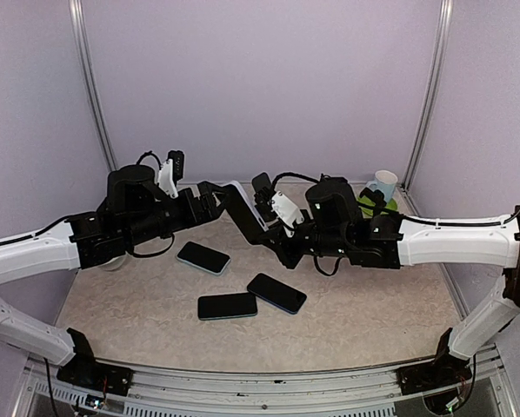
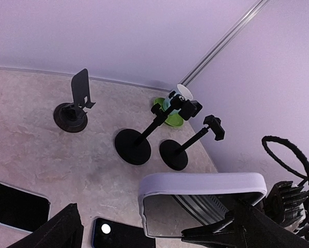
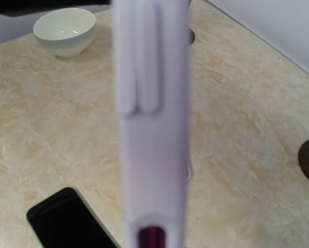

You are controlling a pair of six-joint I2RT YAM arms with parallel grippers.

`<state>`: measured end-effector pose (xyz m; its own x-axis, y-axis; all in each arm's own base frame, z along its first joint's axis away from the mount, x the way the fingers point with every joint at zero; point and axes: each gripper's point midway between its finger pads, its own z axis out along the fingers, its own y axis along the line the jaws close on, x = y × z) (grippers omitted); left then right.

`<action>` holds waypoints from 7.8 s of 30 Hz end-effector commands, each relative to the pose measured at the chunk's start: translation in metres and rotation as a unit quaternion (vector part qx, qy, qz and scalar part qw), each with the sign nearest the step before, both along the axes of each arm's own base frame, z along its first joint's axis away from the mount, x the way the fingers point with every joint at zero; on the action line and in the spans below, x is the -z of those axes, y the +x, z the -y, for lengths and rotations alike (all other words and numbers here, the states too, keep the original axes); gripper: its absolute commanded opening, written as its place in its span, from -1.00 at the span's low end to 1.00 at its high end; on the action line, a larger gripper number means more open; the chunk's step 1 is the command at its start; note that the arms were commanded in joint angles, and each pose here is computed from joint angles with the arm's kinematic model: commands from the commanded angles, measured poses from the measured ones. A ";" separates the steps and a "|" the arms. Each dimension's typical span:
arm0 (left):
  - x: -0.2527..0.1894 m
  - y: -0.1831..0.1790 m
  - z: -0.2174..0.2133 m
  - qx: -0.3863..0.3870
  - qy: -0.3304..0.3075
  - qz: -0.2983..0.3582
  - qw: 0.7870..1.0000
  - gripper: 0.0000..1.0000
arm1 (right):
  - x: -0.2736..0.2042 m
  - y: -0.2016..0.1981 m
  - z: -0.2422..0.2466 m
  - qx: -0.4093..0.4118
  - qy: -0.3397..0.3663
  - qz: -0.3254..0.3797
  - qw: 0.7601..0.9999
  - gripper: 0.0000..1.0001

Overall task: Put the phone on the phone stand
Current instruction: Pass from the right arm to the left, then place the phone on the phone stand.

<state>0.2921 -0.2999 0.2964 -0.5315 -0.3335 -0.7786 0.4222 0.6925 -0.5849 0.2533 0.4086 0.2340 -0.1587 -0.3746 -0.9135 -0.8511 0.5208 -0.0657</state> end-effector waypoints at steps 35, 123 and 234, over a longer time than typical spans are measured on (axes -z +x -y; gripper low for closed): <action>-0.021 -0.002 0.010 0.032 -0.033 0.038 0.998 0.77 | -0.031 -0.002 -0.028 0.014 0.026 0.006 1.000 -1.00; 0.045 0.284 -0.293 -0.415 0.307 -0.016 0.857 -0.11 | 0.023 0.012 0.043 0.044 0.033 -0.106 0.993 1.00; 0.114 0.312 -0.310 -0.404 0.299 -0.088 0.860 0.68 | 0.031 0.018 0.035 0.045 0.017 -0.112 0.993 1.00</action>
